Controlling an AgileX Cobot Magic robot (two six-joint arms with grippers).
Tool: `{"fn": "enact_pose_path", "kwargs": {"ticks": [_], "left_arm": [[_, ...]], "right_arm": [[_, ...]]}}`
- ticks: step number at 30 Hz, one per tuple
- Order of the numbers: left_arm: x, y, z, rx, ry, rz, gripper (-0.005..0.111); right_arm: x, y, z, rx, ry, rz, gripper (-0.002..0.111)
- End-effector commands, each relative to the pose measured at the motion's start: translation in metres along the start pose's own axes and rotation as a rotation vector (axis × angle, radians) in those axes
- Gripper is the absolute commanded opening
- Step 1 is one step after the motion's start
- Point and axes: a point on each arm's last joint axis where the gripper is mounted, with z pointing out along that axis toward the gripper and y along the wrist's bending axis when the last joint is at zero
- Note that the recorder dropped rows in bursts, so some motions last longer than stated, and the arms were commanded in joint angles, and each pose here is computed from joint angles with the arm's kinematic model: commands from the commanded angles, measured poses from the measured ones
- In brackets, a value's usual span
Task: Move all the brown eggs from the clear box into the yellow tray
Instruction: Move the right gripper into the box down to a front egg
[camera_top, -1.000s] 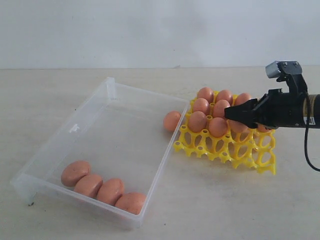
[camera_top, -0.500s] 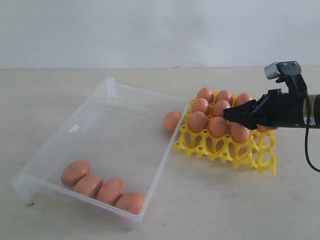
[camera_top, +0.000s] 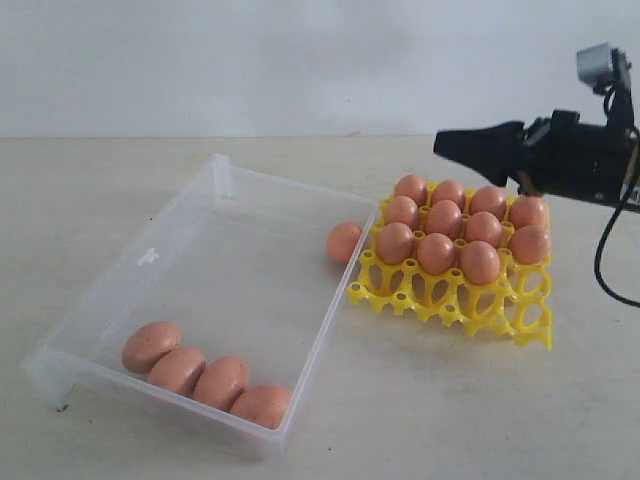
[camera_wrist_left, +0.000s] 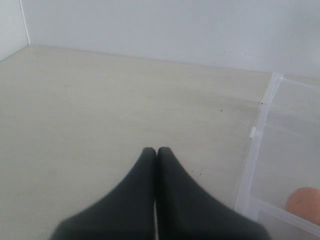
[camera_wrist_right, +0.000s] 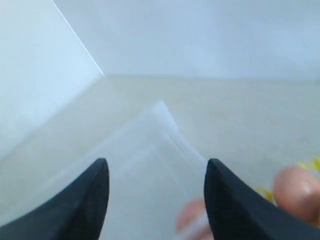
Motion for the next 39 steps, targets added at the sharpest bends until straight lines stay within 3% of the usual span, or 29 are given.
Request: {"fn": "enact_pose_path", "kwargs": {"ticks": [1,6,9,15,19,25,30,36,39], "left_arm": [[-0.001,0.0,0.0,0.004,-0.004,-0.009,-0.004],[-0.001,0.0,0.0,0.004,-0.004,-0.009,-0.004],[-0.001,0.0,0.0,0.004,-0.004,-0.009,-0.004],[-0.001,0.0,0.0,0.004,-0.004,-0.009,-0.004],[-0.001,0.0,0.0,0.004,-0.004,-0.009,-0.004],[-0.001,0.0,0.0,0.004,-0.004,-0.009,-0.004],[-0.001,0.0,0.0,0.004,-0.004,-0.009,-0.004],[-0.001,0.0,0.0,0.004,-0.004,-0.009,-0.004],[-0.001,0.0,0.0,0.004,-0.004,-0.009,-0.004]], "right_arm": [[-0.028,0.048,0.019,-0.178,-0.048,-0.037,0.046],[-0.02,0.128,0.07,-0.356,0.204,-0.283,0.046],[0.0,0.162,0.101,-0.23,0.441,-0.47,0.045],[0.013,0.211,0.141,-0.053,0.388,-0.577,0.045],[0.007,0.204,0.154,0.133,0.325,-0.662,0.045],[-0.007,0.18,0.158,0.457,0.3,-1.0,0.045],[-0.02,0.174,0.156,0.627,0.347,-0.85,0.045],[-0.017,0.167,0.163,0.71,0.793,-0.815,0.045],[-0.011,0.166,0.173,0.681,0.954,-0.825,0.045]]}}
